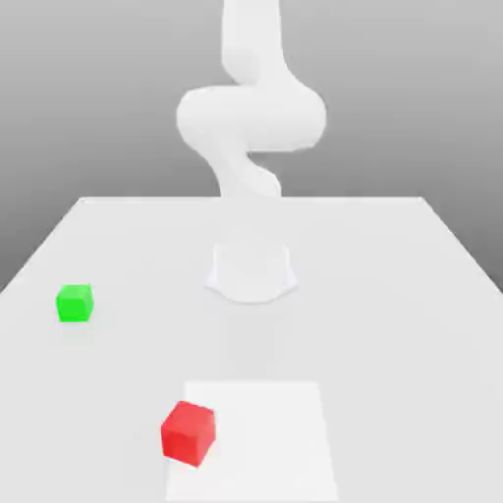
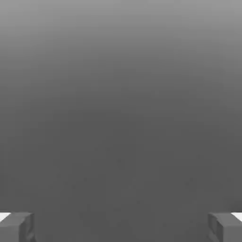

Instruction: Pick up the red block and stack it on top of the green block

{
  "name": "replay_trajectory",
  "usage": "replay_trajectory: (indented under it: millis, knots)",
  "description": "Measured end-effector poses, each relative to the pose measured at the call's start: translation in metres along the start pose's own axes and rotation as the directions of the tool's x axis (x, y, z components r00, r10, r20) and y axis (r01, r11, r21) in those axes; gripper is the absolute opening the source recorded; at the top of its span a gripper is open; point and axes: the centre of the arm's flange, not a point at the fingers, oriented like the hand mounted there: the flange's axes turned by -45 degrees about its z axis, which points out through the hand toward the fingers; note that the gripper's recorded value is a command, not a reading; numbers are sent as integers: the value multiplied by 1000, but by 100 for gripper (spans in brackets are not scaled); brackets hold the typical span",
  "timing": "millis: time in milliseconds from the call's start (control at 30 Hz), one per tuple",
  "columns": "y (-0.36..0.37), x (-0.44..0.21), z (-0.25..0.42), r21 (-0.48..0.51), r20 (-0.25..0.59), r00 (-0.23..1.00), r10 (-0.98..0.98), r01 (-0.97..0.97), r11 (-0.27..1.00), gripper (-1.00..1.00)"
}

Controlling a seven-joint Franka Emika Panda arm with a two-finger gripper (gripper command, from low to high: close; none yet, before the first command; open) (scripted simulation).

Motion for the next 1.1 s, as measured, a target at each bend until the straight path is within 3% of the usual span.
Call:
replay_trajectory:
  millis: [300,600,733,900,933,1100]
  knots:
    - [33,-62,190,-71,282,950,133,-118,991,0]
    - [70,-189,327,-181,519,809,277,-213,960,0]
    - [80,-255,368,-232,599,729,332,-238,943,0]
    - [82,-299,411,-240,613,714,339,-240,941,0]
    - [82,-305,417,-240,613,713,339,-240,941,-100]
    - [82,-305,417,-240,613,714,338,-240,941,-100]
